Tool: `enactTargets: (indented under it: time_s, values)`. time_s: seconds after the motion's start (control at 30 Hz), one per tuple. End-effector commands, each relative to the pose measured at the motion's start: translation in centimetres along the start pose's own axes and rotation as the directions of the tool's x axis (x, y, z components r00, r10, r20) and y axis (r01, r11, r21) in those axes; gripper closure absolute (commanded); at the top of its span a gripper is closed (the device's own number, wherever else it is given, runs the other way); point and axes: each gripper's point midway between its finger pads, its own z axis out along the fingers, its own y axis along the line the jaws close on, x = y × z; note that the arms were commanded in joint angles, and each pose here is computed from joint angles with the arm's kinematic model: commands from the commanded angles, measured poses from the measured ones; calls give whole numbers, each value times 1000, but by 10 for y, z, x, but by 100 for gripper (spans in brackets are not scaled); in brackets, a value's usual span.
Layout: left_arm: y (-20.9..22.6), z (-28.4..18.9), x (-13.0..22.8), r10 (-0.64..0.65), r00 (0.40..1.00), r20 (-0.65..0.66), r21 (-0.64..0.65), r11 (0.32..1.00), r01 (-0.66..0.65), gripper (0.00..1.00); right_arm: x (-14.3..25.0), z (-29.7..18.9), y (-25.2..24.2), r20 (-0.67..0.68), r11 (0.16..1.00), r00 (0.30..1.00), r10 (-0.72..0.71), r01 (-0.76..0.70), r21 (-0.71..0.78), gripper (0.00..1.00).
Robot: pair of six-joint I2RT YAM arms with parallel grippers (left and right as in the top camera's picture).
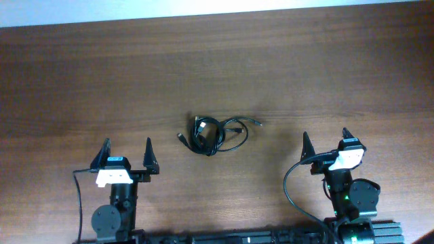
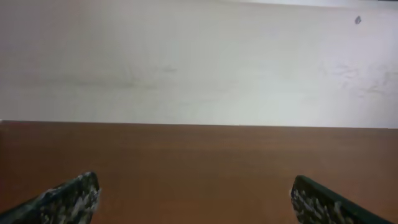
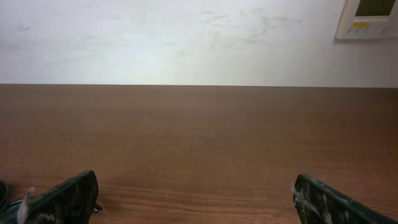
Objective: Untangle cables
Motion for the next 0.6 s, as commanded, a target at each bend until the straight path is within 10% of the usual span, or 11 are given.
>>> enactTargets:
  time_s: [0.0,0.3,0.57]
  values:
    - [-5,-2,-20,22,998,51,22,999,-23,1,2,0,-4,-3,1000,1000,-3,3,24,1]
    - [-25,-31,-103,20,1000,14,109,994,-22,1,2,0,-4,-3,1000,1000,-3,3,24,1]
    - [-45,-19,-109,9,990,-140,220,975,22,1,2,0,-4,-3,1000,1000,-3,3,24,2]
